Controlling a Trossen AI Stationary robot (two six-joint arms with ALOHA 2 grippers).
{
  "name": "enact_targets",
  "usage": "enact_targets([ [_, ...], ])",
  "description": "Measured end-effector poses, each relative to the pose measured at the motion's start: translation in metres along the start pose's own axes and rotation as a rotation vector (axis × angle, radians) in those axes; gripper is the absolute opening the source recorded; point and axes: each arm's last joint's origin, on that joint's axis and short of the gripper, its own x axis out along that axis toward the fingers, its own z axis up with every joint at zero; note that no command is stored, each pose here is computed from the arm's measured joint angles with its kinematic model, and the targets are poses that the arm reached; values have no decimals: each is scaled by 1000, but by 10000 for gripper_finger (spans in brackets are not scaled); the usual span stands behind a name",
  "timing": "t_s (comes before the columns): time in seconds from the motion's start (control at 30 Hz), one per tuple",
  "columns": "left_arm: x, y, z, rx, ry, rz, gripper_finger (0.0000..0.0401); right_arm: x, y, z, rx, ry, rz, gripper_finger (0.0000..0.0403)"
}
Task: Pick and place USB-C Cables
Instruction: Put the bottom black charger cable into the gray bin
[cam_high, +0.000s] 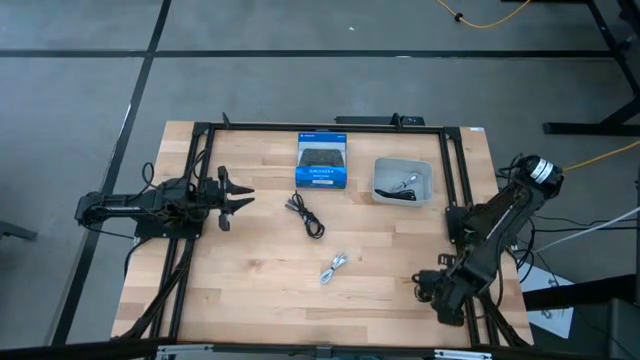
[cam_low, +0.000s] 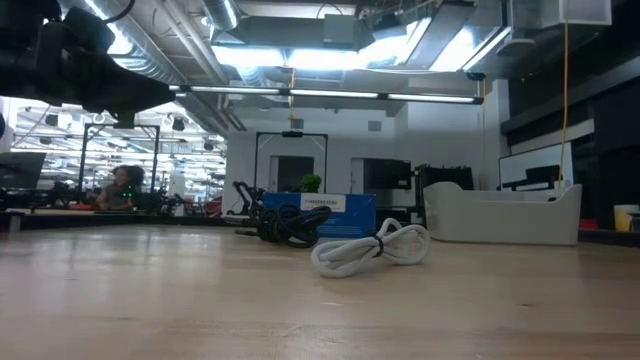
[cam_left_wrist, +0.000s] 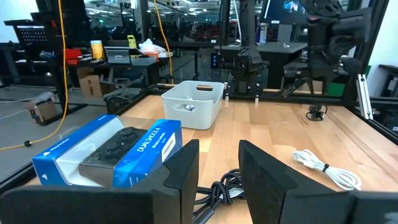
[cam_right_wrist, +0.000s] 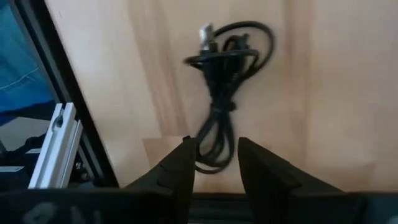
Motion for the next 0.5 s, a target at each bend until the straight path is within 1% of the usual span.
enact_targets([
  [0.17, 0, 0, 0, 0, 0, 0, 106, 16, 9, 1, -21, 2, -5, 126],
  [0.3, 0, 0, 0, 0, 0, 0, 106, 29, 9, 3, 13, 22, -59, 126],
  [0.4, 0, 0, 0, 0, 0, 0, 106, 39, 8, 4, 23, 42, -109, 126],
  [0.5, 0, 0, 0, 0, 1, 0, 106, 48, 8, 5, 27, 59, -134, 126],
])
